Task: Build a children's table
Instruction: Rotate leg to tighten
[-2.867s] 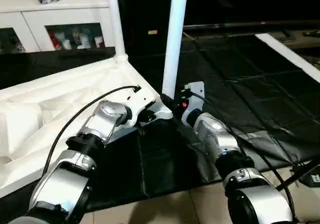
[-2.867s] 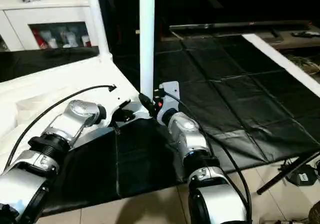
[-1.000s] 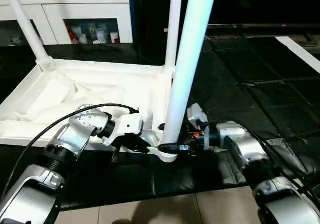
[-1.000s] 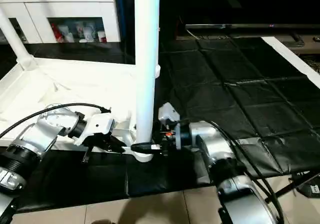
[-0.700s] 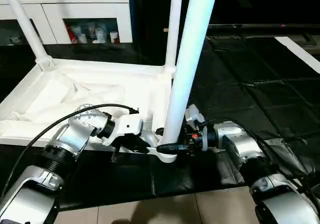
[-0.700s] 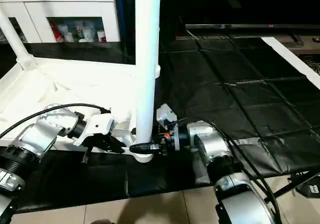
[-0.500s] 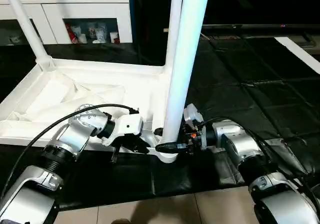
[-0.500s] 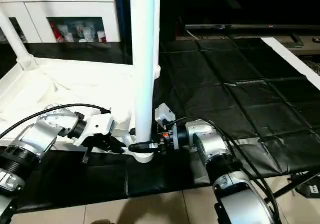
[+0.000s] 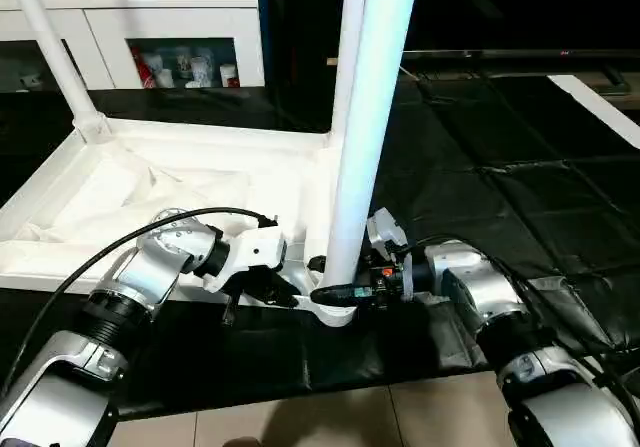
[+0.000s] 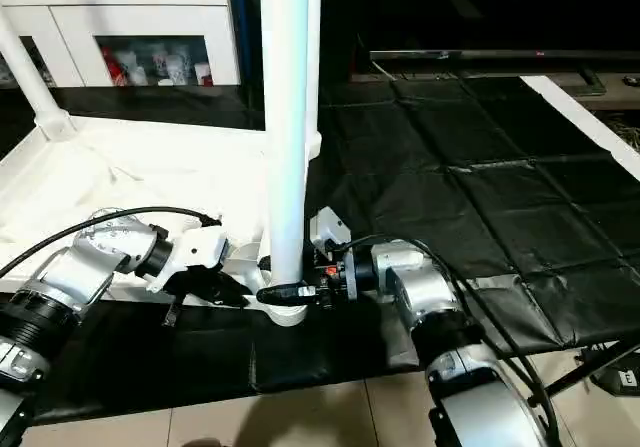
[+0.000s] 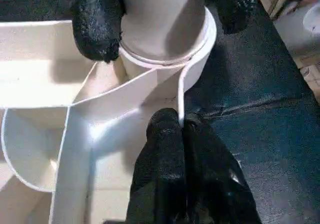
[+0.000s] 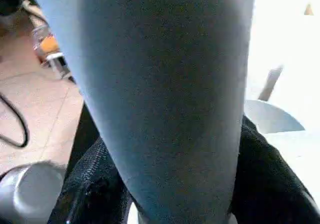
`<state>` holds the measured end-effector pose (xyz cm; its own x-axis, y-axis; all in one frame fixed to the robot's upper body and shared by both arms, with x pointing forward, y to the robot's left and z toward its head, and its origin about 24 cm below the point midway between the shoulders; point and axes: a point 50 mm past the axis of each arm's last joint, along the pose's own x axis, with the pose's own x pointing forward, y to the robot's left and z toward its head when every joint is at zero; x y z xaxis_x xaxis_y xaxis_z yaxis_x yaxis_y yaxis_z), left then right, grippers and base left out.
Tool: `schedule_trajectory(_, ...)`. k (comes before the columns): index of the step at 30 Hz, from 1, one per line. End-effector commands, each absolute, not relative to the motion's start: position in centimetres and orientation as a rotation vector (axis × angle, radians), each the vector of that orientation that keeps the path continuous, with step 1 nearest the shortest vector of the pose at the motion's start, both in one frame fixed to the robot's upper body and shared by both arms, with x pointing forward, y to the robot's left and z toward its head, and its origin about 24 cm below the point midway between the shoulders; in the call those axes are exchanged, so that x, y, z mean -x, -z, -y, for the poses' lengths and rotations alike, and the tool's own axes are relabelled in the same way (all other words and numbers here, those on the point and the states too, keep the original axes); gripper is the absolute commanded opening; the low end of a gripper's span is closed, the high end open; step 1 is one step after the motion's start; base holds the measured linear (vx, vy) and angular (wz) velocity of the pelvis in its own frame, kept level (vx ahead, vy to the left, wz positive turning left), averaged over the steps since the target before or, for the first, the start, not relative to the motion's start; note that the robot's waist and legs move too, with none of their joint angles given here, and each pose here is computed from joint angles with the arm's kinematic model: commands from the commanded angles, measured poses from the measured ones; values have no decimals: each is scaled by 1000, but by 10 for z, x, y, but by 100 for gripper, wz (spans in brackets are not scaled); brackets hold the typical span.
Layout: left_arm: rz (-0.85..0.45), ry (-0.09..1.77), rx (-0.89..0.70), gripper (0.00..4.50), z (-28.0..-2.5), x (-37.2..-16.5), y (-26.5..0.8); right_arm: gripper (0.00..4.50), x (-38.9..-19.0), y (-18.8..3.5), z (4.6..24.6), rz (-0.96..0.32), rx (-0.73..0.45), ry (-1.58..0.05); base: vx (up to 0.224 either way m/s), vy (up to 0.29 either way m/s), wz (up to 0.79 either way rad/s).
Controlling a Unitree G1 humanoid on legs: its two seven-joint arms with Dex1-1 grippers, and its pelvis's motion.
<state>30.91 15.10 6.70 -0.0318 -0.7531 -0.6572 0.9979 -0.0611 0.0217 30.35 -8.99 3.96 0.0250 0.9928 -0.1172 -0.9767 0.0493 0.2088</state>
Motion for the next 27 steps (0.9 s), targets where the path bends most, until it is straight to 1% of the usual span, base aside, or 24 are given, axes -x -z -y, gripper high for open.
schedule_trajectory(1, -549, 1460, -550, 0, -143, -316, -63, 217, -304, -29, 86, -274, -153, -1388, 0, 0, 0)
schedule_trajectory(2, -549, 1460, -550, 0, -143, -316, -63, 217, -304, -29, 86, -274, -153, -1388, 0, 0, 0)
schedule_trajectory(4, -526, 1370, -509, 0, -133, -326, -64, 216, -306, -23, 80, -289, -162, -1250, 0, 0, 0)
schedule_trajectory(6, -507, 1278, -477, 0, -123, -336, -66, 213, -309, -18, 70, -317, -206, -1110, 0, 0, 0)
schedule_trajectory(9, -500, 1247, -465, 0, -119, -339, -67, 212, -310, -17, 65, -327, -225, -1065, 0, 0, 0)
schedule_trajectory(10, -477, 1170, -432, 0, -110, -347, -71, 212, -312, -14, 54, -354, -270, -981, 0, 0, 0)
schedule_trajectory(12, -461, 1120, -414, 0, -104, -352, -74, 212, -314, -12, 48, -375, -289, -919, 0, 0, 0)
schedule_trajectory(13, -455, 1096, -403, 0, -101, -355, -76, 212, -316, -12, 44, -382, -289, -883, 0, 0, 0)
schedule_trajectory(14, -455, 1096, -403, 0, -101, -355, -76, 212, -316, -12, 44, -382, -289, -883, 0, 0, 0)
schedule_trajectory(17, -429, 997, -376, 0, -87, -363, -82, 212, -326, -12, 27, -402, -258, -692, 0, 0, 0)
schedule_trajectory(19, -425, 967, -373, 0, -84, -365, -83, 212, -331, -15, 19, -409, -231, -608, 0, 0, 0)
schedule_trajectory(21, -426, 961, -371, 0, -83, -366, -82, 212, -333, -21, 9, -393, -188, -579, 0, 0, 0)
schedule_trajectory(22, -426, 961, -371, 0, -83, -366, -82, 212, -333, -21, 9, -393, -188, -579, 0, 0, 0)
schedule_trajectory(23, -425, 967, -376, 0, -83, -365, -81, 265, -334, -22, 7, -380, -180, -575, 0, 0, 0)
schedule_trajectory(24, -422, 976, -380, 0, -84, -364, -81, 277, -335, -24, 7, -371, -183, -574, 54, -3, 1)
schedule_trajectory(26, -416, 1014, -383, 0, -87, -361, -80, 277, -337, -27, 10, -350, -215, -575, 56, -5, 2)
schedule_trajectory(27, -420, 1024, -380, 0, -88, -360, -79, 310, -338, -27, 13, -338, -215, -582, 58, -9, 2)
